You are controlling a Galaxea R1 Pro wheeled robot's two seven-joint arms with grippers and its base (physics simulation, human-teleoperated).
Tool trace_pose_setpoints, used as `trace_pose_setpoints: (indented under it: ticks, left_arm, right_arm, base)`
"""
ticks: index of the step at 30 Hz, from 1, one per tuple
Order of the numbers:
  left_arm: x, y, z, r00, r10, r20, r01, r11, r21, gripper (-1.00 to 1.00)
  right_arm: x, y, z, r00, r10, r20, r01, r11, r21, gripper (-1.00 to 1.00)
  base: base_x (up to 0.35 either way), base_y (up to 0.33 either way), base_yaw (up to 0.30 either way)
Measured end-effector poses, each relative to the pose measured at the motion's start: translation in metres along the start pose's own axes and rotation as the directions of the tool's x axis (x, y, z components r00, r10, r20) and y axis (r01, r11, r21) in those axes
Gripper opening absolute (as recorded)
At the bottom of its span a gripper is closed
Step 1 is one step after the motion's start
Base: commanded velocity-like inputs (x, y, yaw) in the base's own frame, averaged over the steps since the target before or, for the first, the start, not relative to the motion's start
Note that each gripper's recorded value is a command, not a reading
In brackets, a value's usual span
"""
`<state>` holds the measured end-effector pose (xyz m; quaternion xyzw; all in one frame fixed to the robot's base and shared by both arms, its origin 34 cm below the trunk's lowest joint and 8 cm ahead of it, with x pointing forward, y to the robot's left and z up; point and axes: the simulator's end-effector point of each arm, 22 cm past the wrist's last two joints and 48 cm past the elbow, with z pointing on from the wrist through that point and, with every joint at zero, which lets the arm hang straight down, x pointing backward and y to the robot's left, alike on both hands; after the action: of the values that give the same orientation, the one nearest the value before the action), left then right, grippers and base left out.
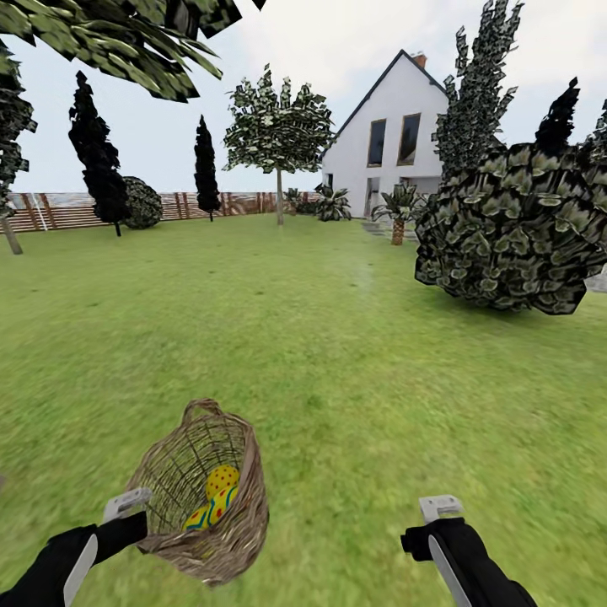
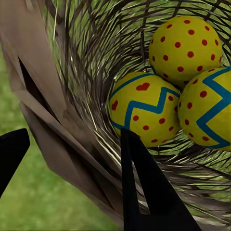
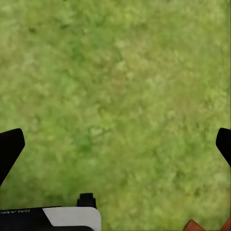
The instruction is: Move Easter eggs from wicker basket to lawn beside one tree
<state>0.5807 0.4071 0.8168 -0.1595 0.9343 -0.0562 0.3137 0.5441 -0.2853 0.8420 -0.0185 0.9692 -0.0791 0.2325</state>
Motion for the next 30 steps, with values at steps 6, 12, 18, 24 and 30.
trace_pose_setpoints:
  ticks: [6, 12, 18, 24, 30]
  left_arm:
    - [0.0, -0.001, 0.0, 1.0, 0.0, 0.0, 0.0, 1.0, 0.001, -1.0]
    - [0.001, -0.001, 0.0, 1.0, 0.0, -0.001, 0.0, 1.0, 0.0, -1.0]
    - [0.0, 0.0, 0.0, 1.0, 0.0, 0.0, 0.0, 1.0, -0.001, -1.0]
    - [0.0, 0.0, 0.0, 1.0, 0.0, 0.0, 0.0, 1.0, -0.001, -1.0]
    - [0.0, 0.0, 0.0, 1.0, 0.0, 0.0, 0.0, 1.0, -0.002, -1.0]
  right_arm:
    - [0.0, 0.0, 0.0, 1.0, 0.002, 0.0, -0.002, 1.0, 0.0, 1.0]
    - [0.0, -0.001, 0.0, 1.0, 0.001, 0.001, -0.001, 1.0, 0.002, 1.0]
    - [0.0, -0.001, 0.0, 1.0, 0.002, 0.001, -0.002, 1.0, 0.002, 1.0]
    - [-0.002, -0.01, 0.0, 1.0, 0.012, 0.005, -0.012, 1.0, 0.014, 1.0]
    - [-0.001, -0.009, 0.0, 1.0, 0.013, 0.003, -0.013, 1.0, 0.013, 1.0]
  base:
    - [0.335, 0.0, 0.0]
    - [0.335, 0.0, 0.0]
    - [0.335, 0.0, 0.0]
    - [0.335, 0.0, 0.0]
    - [0.335, 0.0, 0.0]
